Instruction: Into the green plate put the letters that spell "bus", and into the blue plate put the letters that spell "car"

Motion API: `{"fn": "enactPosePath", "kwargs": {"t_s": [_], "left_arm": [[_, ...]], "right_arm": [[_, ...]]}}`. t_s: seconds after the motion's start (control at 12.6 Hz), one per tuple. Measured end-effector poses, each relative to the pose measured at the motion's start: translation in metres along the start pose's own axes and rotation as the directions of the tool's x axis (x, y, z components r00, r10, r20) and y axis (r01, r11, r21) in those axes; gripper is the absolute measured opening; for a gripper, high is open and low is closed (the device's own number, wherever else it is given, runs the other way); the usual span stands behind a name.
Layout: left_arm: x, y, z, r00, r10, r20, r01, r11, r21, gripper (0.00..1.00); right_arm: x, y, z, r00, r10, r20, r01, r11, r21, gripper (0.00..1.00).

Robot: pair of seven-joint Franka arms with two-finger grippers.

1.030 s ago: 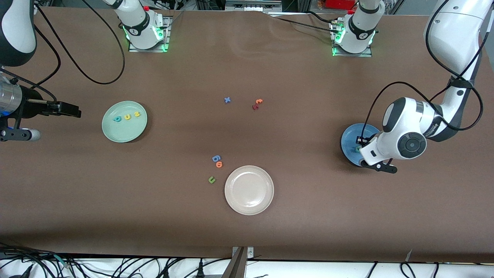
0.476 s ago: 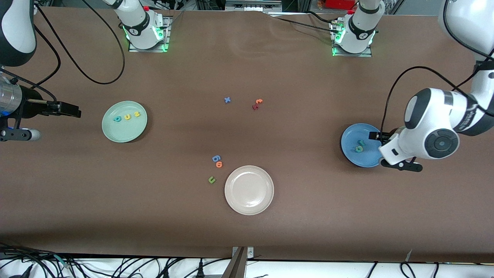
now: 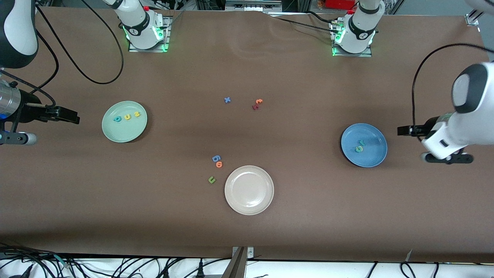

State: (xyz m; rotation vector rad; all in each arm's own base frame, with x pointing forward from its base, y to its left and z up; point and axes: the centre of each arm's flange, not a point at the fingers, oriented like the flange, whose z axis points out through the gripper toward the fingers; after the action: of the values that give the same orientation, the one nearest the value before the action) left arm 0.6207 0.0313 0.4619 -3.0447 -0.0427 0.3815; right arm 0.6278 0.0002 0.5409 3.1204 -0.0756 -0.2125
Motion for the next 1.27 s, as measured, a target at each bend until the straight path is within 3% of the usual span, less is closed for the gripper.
{"fn": "enactPosePath", "kwargs": {"t_s": [0.48, 0.63, 0.87, 1.27], "left_arm": [[-0.06, 0.001, -0.092, 0.989, -0.02, -0.144, 0.025, 0.999, 0.032, 1.0], [-0.067, 0.005, -0.101, 0.987, -0.017, -0.162, 0.02, 1.0, 0.018, 1.0], [-0.081, 0.006, -0.119, 0.981, -0.032, -0.193, 0.02, 0.998, -0.066, 1.0], [-0.084, 0.019, -0.117, 0.982, -0.011, -0.19, -0.001, 0.998, -0.064, 1.0]], "right_arm": [[-0.01, 0.003, 0.014, 0.999, 0.002, -0.036, -0.001, 1.0, 0.007, 1.0], [-0.018, 0.004, 0.012, 0.999, 0.003, -0.037, -0.002, 1.0, 0.01, 1.0], [-0.022, 0.005, 0.007, 0.999, 0.003, -0.044, -0.002, 1.0, 0.012, 1.0], [-0.022, 0.003, 0.007, 0.999, 0.0, -0.045, 0.001, 1.0, 0.011, 1.0]]}}
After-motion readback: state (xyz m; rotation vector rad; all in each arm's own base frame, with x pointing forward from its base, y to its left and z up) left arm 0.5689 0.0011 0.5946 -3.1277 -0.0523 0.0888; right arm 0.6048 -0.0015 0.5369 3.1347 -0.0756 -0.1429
